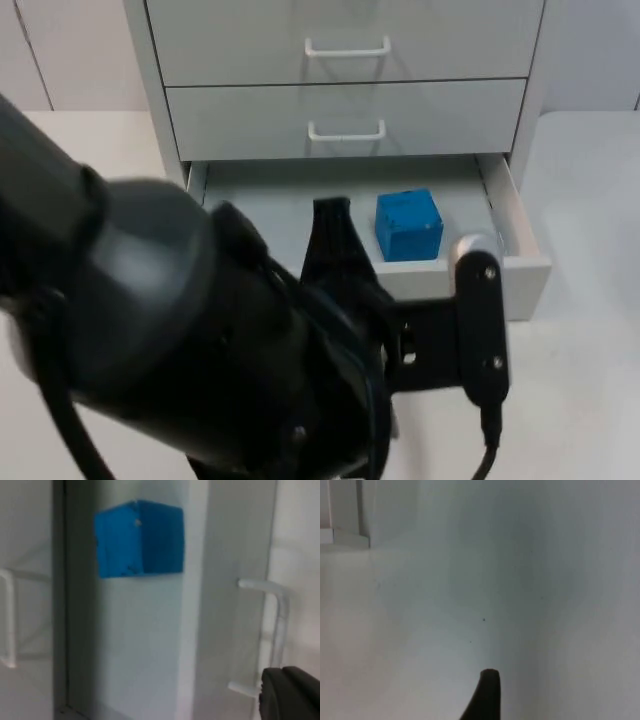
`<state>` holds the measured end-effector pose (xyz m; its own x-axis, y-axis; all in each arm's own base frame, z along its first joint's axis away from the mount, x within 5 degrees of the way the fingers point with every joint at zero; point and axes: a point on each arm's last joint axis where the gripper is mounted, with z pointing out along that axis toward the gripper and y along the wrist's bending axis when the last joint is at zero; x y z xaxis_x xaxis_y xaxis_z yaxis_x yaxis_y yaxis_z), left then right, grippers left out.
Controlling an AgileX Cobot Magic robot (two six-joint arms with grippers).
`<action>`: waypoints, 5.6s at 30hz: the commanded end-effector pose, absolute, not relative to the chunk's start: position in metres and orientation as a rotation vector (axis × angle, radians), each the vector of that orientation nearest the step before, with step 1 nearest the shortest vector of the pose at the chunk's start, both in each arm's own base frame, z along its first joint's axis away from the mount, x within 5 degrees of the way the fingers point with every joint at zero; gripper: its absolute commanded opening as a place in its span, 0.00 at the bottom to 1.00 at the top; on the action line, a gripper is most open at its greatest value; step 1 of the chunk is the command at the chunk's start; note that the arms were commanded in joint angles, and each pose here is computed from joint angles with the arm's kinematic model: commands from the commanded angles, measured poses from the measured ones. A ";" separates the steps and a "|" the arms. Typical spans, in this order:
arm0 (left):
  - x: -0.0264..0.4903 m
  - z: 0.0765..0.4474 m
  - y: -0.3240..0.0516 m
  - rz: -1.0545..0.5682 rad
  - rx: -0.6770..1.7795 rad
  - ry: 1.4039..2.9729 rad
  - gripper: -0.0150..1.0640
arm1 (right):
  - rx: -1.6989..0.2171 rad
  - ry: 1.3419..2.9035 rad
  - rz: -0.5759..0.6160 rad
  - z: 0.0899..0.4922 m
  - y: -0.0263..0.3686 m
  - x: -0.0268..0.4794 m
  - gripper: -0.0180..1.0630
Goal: Open the drawer with the left hand, place the block into the drawer with the right hand, then close the drawer with the left hand.
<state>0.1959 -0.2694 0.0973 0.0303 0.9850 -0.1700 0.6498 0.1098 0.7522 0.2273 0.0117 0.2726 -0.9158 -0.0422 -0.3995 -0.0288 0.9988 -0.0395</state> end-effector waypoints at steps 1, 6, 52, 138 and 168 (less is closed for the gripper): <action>0.196 0.092 -0.271 0.617 1.607 1.694 0.01 | -0.048 2.709 -0.053 0.274 0.010 0.227 0.71; 0.197 0.083 -0.269 0.626 1.582 1.730 0.01 | -0.045 2.709 -0.053 0.274 0.010 0.227 0.71; 0.270 0.079 -0.277 0.656 1.302 1.859 0.01 | -0.038 2.694 -0.042 0.275 0.010 0.228 0.71; 0.274 0.227 -0.140 -0.187 0.766 2.609 0.01 | -0.047 2.681 -0.022 0.275 0.012 0.229 0.71; 0.212 0.303 0.019 -0.144 -0.026 2.412 0.01 | -0.076 2.606 -0.010 0.285 0.015 0.226 0.71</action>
<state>0.2212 0.0206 0.2923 -0.7785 -0.0642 -0.6244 0.0162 0.9924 -0.1222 0.2304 0.0134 0.2772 -0.8866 -0.0423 -0.4605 -0.0354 0.9991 -0.0236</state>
